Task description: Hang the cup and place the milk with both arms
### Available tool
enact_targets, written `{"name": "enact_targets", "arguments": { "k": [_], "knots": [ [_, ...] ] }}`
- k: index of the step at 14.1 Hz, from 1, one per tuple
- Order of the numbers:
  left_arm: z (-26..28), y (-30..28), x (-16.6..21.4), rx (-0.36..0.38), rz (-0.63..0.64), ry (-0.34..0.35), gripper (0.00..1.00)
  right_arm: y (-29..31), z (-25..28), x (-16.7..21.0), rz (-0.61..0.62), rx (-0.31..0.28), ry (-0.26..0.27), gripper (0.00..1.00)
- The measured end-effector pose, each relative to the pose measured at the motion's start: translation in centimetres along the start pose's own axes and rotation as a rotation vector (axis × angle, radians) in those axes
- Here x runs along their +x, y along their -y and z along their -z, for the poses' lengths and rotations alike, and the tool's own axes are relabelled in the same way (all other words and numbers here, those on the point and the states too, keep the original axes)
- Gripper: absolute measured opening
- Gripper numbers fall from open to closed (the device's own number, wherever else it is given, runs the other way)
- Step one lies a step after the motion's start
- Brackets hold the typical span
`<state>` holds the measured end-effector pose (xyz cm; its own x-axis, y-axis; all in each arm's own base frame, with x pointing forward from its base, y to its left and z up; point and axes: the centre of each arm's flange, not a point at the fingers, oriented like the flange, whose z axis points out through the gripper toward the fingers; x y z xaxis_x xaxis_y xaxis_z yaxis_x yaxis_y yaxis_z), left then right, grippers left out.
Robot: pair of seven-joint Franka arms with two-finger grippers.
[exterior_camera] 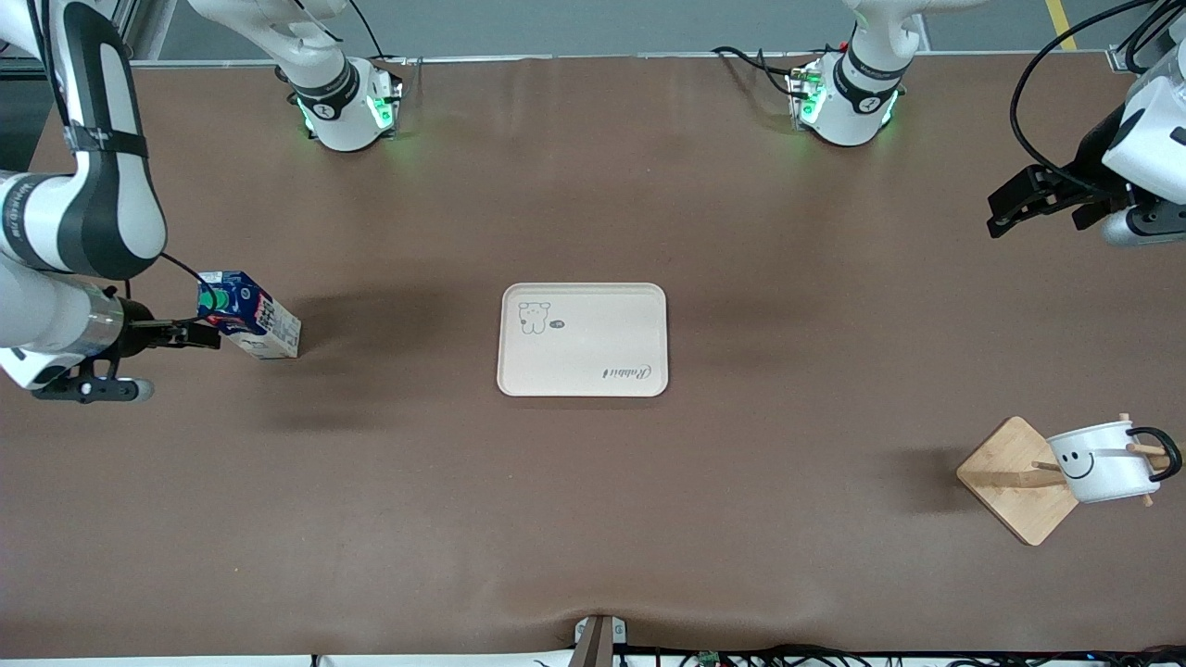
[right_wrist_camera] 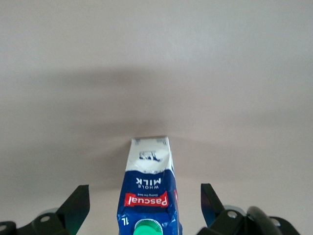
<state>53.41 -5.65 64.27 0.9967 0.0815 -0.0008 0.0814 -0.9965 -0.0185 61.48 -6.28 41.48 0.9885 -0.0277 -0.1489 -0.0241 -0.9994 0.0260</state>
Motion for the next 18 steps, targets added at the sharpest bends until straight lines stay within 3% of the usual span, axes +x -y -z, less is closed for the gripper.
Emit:
{"name": "enact_targets", "arguments": {
  "k": [3,12,18],
  "knots": [
    [0.2,0.0,-0.2,0.001,0.0,0.0,1.0,0.9,3.2,0.8,-0.005,0.055,-0.06,1.0],
    [0.4,0.1,-0.4,0.001,0.001,0.0,1.0,3.5,14.0,-0.6,0.047,0.062,-0.098,1.0],
    [0.4,0.0,-0.4,0.001,0.0,0.001,1.0,4.6,20.7,-7.1,0.079,0.071,-0.137,1.0]
  ]
}}
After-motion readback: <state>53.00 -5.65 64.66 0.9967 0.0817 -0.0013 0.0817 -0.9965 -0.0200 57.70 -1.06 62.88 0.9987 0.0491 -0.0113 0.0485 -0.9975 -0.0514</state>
